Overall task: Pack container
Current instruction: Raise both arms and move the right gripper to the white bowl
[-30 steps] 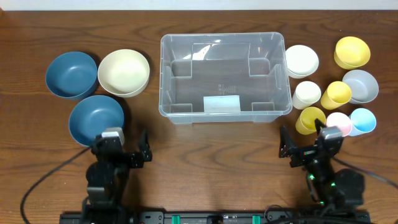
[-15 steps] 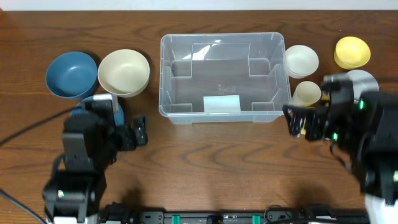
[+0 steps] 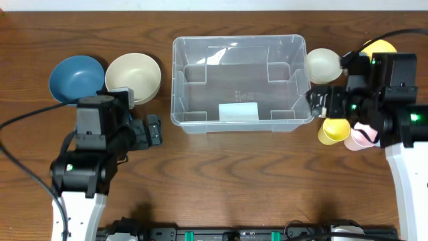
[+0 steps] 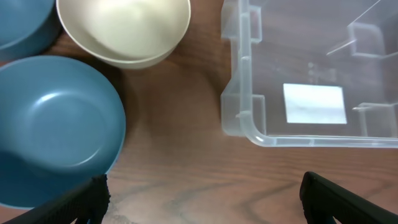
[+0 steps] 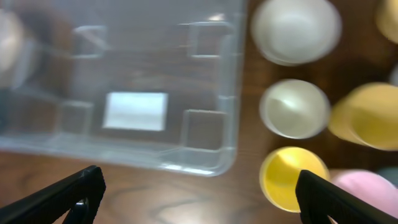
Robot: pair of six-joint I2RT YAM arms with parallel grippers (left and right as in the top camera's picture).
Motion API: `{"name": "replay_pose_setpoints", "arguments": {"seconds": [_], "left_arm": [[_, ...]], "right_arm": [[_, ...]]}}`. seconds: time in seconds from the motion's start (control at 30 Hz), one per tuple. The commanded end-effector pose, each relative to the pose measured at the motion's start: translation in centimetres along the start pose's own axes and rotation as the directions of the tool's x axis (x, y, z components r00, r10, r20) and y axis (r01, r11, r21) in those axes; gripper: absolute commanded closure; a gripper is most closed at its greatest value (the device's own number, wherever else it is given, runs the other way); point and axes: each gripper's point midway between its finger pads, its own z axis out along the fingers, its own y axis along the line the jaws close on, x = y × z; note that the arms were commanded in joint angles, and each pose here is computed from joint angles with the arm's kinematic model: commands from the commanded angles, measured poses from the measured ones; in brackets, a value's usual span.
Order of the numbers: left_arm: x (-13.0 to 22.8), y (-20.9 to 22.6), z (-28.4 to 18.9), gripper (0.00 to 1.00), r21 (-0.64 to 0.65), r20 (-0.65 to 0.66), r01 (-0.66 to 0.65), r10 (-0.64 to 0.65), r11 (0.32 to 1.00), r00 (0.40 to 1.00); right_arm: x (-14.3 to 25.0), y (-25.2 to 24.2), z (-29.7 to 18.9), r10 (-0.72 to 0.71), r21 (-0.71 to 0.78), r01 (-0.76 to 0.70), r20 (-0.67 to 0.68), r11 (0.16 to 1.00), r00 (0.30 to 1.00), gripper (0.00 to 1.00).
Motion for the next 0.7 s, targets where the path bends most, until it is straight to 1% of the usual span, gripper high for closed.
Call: {"name": "replay_pose_setpoints", "arguments": {"seconds": [0.0,0.1,0.27,0.47,0.67], "left_arm": [[-0.3,0.4,0.9,0.02,-0.02,-0.024,0.009,-0.009,1.0,1.0],[-0.3,0.5,1.9,0.02,-0.025,-0.05,0.011,-0.013,1.0,0.999],[-1.1,0.5,3.0,0.02,-0.023,-0.039,0.01,-0.011,1.0,0.999],[-1.9,0.4,3.2,0.02,-0.017,-0.01,0.007,-0.007,1.0,1.0],[-2.3,0.6,3.2,0.02,-0.03,0.005,0.001,-0.001,1.0,1.0]], "right_arm": [[-1.2,-4.3,0.6,0.153,0.158,-0.157,0.036,0.975,0.988,0.01],[-2.2,-7.0,1.9,0.227,0.186,-0.233,0.056,0.954,0.972,0.01],[-4.2,-10.1,4.6,0.27,0.202,-0.285,0.099,0.937,0.958,0.01],[-7.4,-11.3,8.7,0.18,0.184,-0.207,0.154,0.961,0.972,0.03],[-9.1,-12.5,12.8,0.151,0.175,-0.184,0.187,0.967,0.971,0.04]]}}
